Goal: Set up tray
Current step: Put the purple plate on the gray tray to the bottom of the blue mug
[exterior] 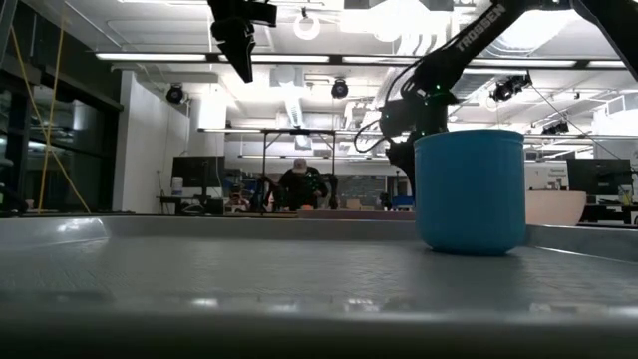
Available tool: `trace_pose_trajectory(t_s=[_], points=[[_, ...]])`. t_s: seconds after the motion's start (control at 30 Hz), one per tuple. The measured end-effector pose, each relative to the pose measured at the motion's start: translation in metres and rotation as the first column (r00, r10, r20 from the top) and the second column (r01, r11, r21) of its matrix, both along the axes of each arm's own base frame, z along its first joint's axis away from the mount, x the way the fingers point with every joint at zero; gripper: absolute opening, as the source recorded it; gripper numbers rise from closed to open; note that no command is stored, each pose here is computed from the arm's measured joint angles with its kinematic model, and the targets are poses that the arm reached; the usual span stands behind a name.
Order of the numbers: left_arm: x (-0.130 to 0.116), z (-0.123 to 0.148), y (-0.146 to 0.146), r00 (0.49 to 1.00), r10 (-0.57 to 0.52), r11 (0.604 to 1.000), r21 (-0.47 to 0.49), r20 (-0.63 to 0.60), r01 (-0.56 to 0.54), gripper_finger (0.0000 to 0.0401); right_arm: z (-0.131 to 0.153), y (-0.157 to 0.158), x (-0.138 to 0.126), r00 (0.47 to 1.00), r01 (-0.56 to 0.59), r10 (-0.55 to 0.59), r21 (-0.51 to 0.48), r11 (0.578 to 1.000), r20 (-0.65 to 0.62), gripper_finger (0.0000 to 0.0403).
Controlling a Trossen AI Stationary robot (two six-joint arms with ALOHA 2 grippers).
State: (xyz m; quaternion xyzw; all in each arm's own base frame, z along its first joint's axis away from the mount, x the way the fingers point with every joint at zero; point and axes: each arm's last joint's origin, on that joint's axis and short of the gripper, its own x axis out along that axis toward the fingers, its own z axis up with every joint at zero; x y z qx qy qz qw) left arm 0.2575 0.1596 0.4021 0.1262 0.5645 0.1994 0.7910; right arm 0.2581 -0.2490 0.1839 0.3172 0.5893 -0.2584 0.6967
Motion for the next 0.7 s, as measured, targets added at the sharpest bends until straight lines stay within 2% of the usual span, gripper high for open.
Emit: trace_pose_trajectory(t_s=[0.2, 0.7], points=[[0.0, 0.0, 0.0, 1.0, 0.008, 1.0, -0.002, 0.004, -0.008, 0.0294, -0.01, 0.002, -0.002, 1.0, -0.001, 0.001, 0.007, 1.0, 0.011, 0.0215], [0.0, 0.0, 0.0, 1.0, 0.016, 1.0, -0.002, 0.006, -0.016, 0.0294, -0.009, 0.005, 0.008, 0.997, 0.03, -0.031, 0.009, 1.0, 0.074, 0.0188]])
